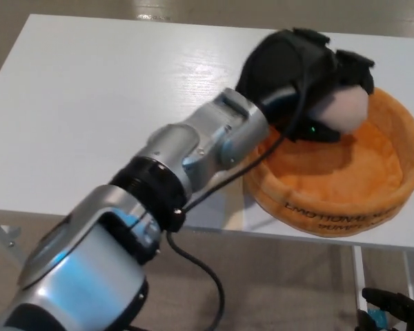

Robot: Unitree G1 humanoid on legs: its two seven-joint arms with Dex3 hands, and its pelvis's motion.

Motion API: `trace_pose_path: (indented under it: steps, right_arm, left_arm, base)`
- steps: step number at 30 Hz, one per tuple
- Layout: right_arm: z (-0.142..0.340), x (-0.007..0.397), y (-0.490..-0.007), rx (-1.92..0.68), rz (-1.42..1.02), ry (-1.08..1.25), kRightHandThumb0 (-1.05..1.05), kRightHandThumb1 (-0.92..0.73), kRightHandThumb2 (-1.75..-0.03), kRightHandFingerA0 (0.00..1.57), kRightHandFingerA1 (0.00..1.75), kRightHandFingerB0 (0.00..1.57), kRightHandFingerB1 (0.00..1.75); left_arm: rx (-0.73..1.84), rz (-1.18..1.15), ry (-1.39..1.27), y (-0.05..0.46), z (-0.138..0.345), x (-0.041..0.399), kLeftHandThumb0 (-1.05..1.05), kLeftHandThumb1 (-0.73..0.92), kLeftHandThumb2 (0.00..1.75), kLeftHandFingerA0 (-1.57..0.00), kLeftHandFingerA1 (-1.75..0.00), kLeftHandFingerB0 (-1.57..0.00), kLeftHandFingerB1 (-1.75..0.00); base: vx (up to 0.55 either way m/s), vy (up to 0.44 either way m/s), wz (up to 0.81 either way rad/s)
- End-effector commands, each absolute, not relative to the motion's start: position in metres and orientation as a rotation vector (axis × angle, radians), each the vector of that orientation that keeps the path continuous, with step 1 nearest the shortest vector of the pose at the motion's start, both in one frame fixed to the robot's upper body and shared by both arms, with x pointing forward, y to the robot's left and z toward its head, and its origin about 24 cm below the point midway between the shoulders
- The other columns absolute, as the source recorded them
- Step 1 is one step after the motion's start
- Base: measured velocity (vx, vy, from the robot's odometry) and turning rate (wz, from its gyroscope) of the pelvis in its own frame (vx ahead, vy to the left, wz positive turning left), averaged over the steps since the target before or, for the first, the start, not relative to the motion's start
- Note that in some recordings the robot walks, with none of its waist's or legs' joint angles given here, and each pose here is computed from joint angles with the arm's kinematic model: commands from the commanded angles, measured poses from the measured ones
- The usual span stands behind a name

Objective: Use the left hand to pick up the pink round toy on the left and place it inside the orange plate on the desk.

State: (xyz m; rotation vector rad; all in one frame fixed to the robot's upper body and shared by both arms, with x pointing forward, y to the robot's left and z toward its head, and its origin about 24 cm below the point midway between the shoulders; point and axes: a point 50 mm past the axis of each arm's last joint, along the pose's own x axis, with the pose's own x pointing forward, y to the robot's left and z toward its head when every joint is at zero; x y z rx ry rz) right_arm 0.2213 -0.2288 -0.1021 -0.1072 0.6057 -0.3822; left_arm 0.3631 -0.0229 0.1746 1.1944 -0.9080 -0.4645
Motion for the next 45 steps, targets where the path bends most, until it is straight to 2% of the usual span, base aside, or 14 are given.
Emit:
trace_pose_path:
  steps: [1, 2, 3, 4, 8, 10, 12, 21, 26, 31, 36, 39, 40, 45]
  right_arm:
    - [-0.108, 0.214, -0.227, -0.104, -0.379, 0.640, -0.24, -0.60, -0.58, 0.79, 0.92, 0.74, 0.55]
    - [-0.108, 0.213, -0.227, -0.102, -0.377, 0.641, -0.24, -0.61, -0.58, 0.80, 0.96, 0.74, 0.56]
    - [-0.108, 0.213, -0.226, -0.101, -0.376, 0.641, -0.24, -0.61, -0.58, 0.80, 0.96, 0.74, 0.56]
    - [-0.108, 0.213, -0.226, -0.101, -0.372, 0.641, -0.26, -0.62, -0.57, 0.81, 0.94, 0.72, 0.54]
    - [-0.109, 0.211, -0.226, -0.117, -0.367, 0.643, -0.30, -0.46, -0.87, 0.78, 0.88, 0.66, 0.69]
    - [-0.109, 0.211, -0.226, -0.118, -0.366, 0.642, -0.24, -0.61, -0.57, 0.80, 0.92, 0.73, 0.55]
    - [-0.109, 0.211, -0.226, -0.119, -0.367, 0.642, -0.28, -0.46, -0.87, 0.79, 0.88, 0.67, 0.69]
    - [-0.109, 0.213, -0.226, -0.105, -0.369, 0.652, -0.29, -0.46, -0.87, 0.79, 0.89, 0.66, 0.68]
    - [-0.110, 0.212, -0.224, -0.103, -0.367, 0.646, -0.23, -0.61, -0.57, 0.76, 0.85, 0.73, 0.55]
    - [-0.110, 0.211, -0.225, -0.115, -0.361, 0.643, -0.29, -0.46, -0.88, 0.78, 0.87, 0.65, 0.69]
    - [-0.109, 0.213, -0.227, -0.119, -0.358, 0.643, -0.23, -0.62, -0.58, 0.77, 0.86, 0.72, 0.55]
    - [-0.108, 0.214, -0.228, -0.110, -0.365, 0.645, -0.28, -0.47, -0.87, 0.79, 0.87, 0.67, 0.69]
    - [-0.107, 0.215, -0.229, -0.109, -0.366, 0.645, -0.24, -0.61, -0.57, 0.81, 0.90, 0.73, 0.54]
    - [-0.107, 0.214, -0.230, -0.110, -0.367, 0.641, -0.21, -0.60, -0.59, 0.78, 0.86, 0.73, 0.56]
  left_arm:
    - [1.241, -0.499, -0.899, -0.032, 0.169, 0.362, -0.24, 0.58, 0.57, -0.86, -1.09, -0.87, -0.51]
    - [1.268, -0.533, -0.854, -0.034, 0.166, 0.362, -0.33, 0.59, 0.57, -0.65, -0.43, -0.51, -0.36]
    - [1.287, -0.559, -0.819, -0.035, 0.163, 0.363, -0.33, 0.59, 0.57, -0.65, -0.43, -0.51, -0.36]
    - [1.386, -0.628, -0.709, -0.036, 0.150, 0.365, -0.82, 0.50, 0.61, 0.00, -0.16, 0.00, -0.24]
    - [1.502, -0.695, -0.548, -0.033, 0.131, 0.367, -0.82, 0.45, 0.89, 0.00, -0.04, -0.01, -0.12]
    - [1.495, -0.698, -0.521, -0.030, 0.130, 0.368, -0.84, 0.45, 0.92, 0.00, -0.04, 0.00, -0.10]
    - [1.491, -0.697, -0.505, -0.028, 0.130, 0.370, -1.01, 0.50, 0.78, 0.00, -0.12, -0.02, -0.16]
    - [1.471, -0.697, -0.484, -0.020, 0.139, 0.374, -0.92, 0.50, 0.96, 0.00, 0.00, 0.00, -0.02]
    - [1.419, -0.677, -0.537, -0.017, 0.153, 0.373, -0.92, 0.52, 0.95, -0.01, 0.00, -0.02, -0.03]
    - [1.349, -0.597, -0.706, -0.005, 0.188, 0.364, -0.94, 0.53, 0.96, 0.00, 0.00, 0.00, -0.01]
    - [1.160, -0.507, -0.898, 0.027, 0.232, 0.333, -0.62, 0.47, 0.55, 0.00, -0.18, -0.02, -0.25]
    - [1.004, -0.490, -0.944, 0.049, 0.246, 0.314, -0.31, 0.41, 0.55, -0.04, -0.24, -0.13, -0.28]
    - [0.932, -0.495, -0.959, 0.062, 0.249, 0.306, -0.06, 0.46, 0.90, -0.02, -0.51, 0.00, -0.47]
    - [0.652, -0.608, -0.908, 0.118, 0.243, 0.275, 0.00, 0.54, 0.56, -0.10, -0.29, -0.20, -0.29]
  base:
    - [0.00, 0.000, 0.00]
    - [0.00, 0.000, 0.00]
    - [0.00, 0.000, 0.00]
    - [0.00, 0.000, 0.00]
    - [0.00, 0.000, 0.00]
    - [0.00, 0.000, 0.00]
    - [0.00, 0.000, 0.00]
    - [0.00, 0.000, 0.00]
    - [0.00, 0.000, 0.00]
    - [0.00, 0.000, 0.00]
    - [0.00, 0.000, 0.00]
    - [0.00, 0.000, 0.00]
    - [0.00, 0.000, 0.00]
    - [0.00, 0.000, 0.00]
